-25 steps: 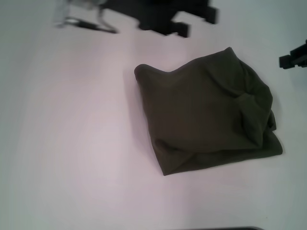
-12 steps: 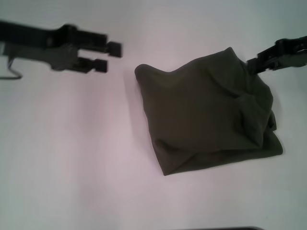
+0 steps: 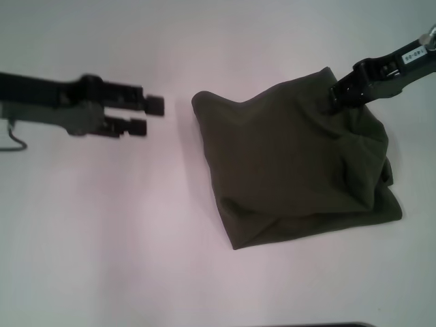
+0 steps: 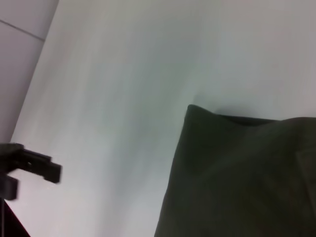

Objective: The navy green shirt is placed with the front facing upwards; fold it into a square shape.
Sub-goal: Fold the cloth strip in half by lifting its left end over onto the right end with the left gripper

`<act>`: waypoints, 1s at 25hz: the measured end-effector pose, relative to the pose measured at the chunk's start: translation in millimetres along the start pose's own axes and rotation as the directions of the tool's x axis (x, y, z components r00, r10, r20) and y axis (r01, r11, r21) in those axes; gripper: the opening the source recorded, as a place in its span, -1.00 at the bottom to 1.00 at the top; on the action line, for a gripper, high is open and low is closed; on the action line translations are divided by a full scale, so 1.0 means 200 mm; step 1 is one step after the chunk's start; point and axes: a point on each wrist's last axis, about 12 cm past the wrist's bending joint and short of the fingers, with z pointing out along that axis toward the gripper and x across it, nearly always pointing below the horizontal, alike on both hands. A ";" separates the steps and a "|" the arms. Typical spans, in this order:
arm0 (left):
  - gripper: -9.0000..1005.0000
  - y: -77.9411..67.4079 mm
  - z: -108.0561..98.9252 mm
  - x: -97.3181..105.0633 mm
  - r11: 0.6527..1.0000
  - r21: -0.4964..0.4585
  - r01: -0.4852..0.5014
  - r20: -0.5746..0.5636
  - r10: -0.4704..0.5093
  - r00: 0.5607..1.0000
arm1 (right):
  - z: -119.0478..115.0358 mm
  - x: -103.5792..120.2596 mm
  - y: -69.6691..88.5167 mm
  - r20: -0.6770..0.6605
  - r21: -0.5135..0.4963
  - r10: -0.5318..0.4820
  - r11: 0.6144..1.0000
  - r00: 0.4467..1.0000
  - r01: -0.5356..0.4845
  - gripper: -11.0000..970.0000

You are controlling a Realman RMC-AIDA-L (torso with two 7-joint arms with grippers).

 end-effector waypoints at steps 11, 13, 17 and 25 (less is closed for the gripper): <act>0.41 0.04 0.42 0.03 0.985 -0.172 -0.008 -0.106 -0.010 0.994 | 0.01 0.02 -0.03 0.005 0.001 0.020 1.000 1.000 -0.020 -0.36; 0.41 0.03 0.48 0.01 0.980 -0.199 -0.028 -0.103 0.007 0.995 | 0.01 0.03 -0.03 0.006 0.001 0.024 1.000 1.000 -0.024 -0.36; 0.41 0.04 0.51 -0.01 0.972 -0.232 -0.029 -0.083 0.010 0.997 | 0.00 0.04 -0.04 0.008 0.003 0.030 1.000 1.000 -0.030 -0.35; 0.41 0.07 0.57 0.00 0.969 -0.247 0.000 -0.084 -0.022 0.996 | -0.01 0.05 -0.05 0.011 0.007 0.037 0.999 0.999 -0.037 -0.33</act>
